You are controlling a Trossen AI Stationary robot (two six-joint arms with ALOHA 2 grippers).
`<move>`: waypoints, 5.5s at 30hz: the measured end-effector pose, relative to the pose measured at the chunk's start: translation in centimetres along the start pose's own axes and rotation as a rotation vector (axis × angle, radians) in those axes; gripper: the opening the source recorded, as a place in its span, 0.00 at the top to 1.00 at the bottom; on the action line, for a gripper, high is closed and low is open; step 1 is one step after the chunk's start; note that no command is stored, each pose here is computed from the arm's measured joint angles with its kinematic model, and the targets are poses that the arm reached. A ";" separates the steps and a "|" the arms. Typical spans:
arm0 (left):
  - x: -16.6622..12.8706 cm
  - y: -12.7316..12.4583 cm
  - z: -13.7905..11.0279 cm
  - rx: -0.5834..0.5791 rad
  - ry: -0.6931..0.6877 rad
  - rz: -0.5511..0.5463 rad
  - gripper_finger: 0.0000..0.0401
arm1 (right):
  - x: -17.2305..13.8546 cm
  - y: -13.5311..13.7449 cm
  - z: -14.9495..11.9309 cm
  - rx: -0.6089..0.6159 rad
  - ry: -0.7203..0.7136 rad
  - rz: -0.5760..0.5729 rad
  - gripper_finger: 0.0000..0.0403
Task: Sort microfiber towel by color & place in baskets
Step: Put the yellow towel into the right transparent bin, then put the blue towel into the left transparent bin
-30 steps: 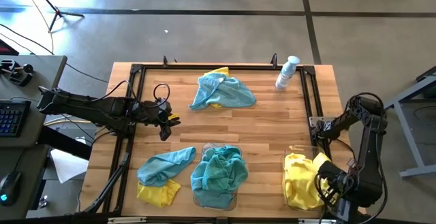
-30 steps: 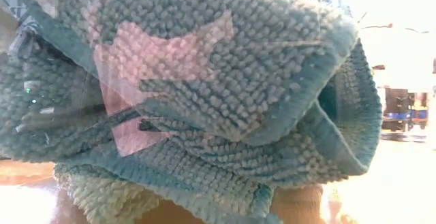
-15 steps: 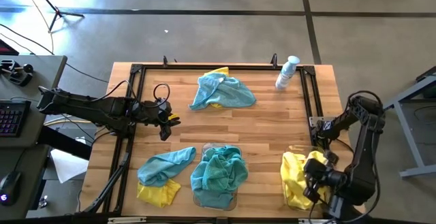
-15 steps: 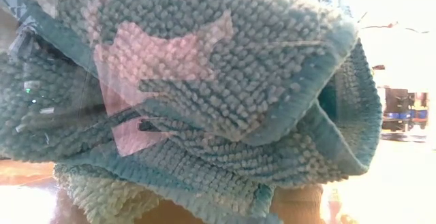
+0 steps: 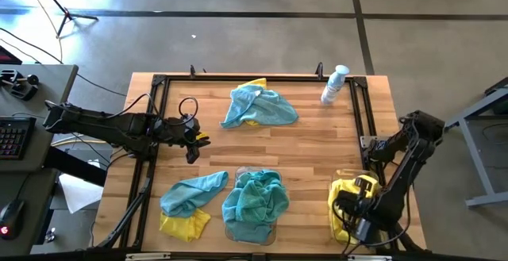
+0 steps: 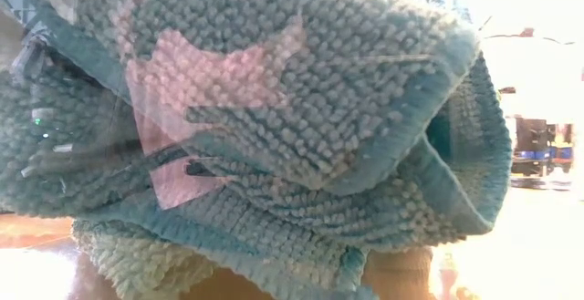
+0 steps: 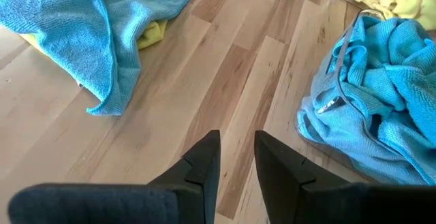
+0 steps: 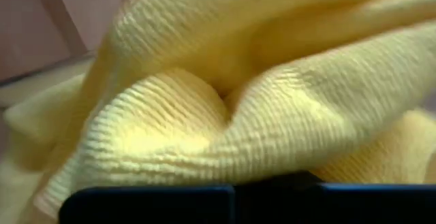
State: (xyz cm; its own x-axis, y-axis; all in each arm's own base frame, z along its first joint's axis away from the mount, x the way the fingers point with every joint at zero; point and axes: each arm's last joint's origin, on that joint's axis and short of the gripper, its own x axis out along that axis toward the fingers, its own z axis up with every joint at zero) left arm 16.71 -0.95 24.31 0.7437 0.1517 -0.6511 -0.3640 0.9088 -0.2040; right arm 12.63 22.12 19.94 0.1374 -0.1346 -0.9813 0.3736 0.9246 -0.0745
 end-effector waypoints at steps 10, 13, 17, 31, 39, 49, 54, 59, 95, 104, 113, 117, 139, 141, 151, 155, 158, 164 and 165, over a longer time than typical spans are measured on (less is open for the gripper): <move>0.0 0.0 0.0 0.017 0.001 0.000 0.81 | 4.8 -1.2 -1.0 -0.010 -0.009 0.066 1.00; 0.0 0.0 0.0 0.018 0.004 0.002 0.81 | 4.7 -1.1 -1.0 -0.051 -0.032 0.052 1.00; 0.0 0.0 0.0 0.018 0.003 0.001 0.81 | 4.0 -0.7 -0.7 -0.073 -0.040 0.051 0.95; 0.0 0.0 0.0 0.019 0.005 -0.002 0.81 | -3.6 0.7 0.8 -0.062 -0.005 0.010 0.64; 0.0 0.0 0.0 0.079 0.005 -0.003 0.81 | -7.8 0.2 1.5 0.029 0.018 -0.034 0.61; 0.0 0.0 0.0 0.202 0.004 -0.003 0.81 | -9.5 0.0 2.1 0.253 -0.059 -0.015 0.69; 0.0 0.0 0.0 0.218 -0.002 0.002 0.81 | -9.5 1.2 3.2 0.337 -0.120 0.117 0.81; 0.0 0.1 0.1 0.214 -0.006 0.007 0.81 | -7.8 2.3 4.0 0.393 -0.041 0.224 0.98; 0.0 0.1 0.1 0.178 -0.004 -0.002 0.81 | -0.3 1.6 2.1 0.531 0.215 0.159 0.99; 0.0 0.0 0.1 0.177 -0.008 -0.003 0.81 | -5.0 1.2 3.0 0.515 0.172 0.066 0.88; 0.0 0.0 0.1 0.176 -0.008 -0.003 0.81 | -7.9 -0.2 3.1 0.506 0.165 -0.060 0.63; 0.0 0.0 0.1 0.176 -0.009 -0.003 0.81 | -8.4 -0.4 3.9 0.554 0.100 -0.059 0.60; 0.0 -0.4 1.1 0.258 -0.122 -0.010 0.81 | -6.4 -5.7 22.4 0.567 -0.611 0.076 0.60; 0.0 -0.4 1.1 0.258 -0.122 -0.009 0.81 | -6.4 -6.7 23.8 0.537 -0.639 0.074 0.60; -0.3 -0.3 1.4 0.225 -0.119 0.040 0.81 | -5.0 -11.3 25.5 0.493 -0.511 -0.060 0.60; -1.4 -0.6 2.4 0.199 -0.057 0.098 0.81 | -4.6 -12.0 24.8 0.451 -0.411 -0.112 0.60; -2.1 -1.4 3.5 0.167 -0.042 0.170 0.81 | -4.4 -12.3 24.1 0.395 -0.335 -0.157 0.60; -2.1 -3.6 5.8 0.050 0.004 0.235 0.81 | -4.3 -12.7 23.3 0.217 -0.238 -0.222 0.62; -1.9 -4.1 6.2 0.035 0.020 0.241 0.81 | -4.3 -12.7 23.2 0.187 -0.221 -0.223 0.63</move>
State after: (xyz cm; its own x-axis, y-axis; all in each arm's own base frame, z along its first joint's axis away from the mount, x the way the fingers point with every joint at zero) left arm 20.25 -2.51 30.90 0.6260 0.3586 -0.6925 -0.5099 0.8601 -0.0156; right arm 28.60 2.65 29.24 0.2214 -0.4182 -0.8810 0.5749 0.7857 -0.2285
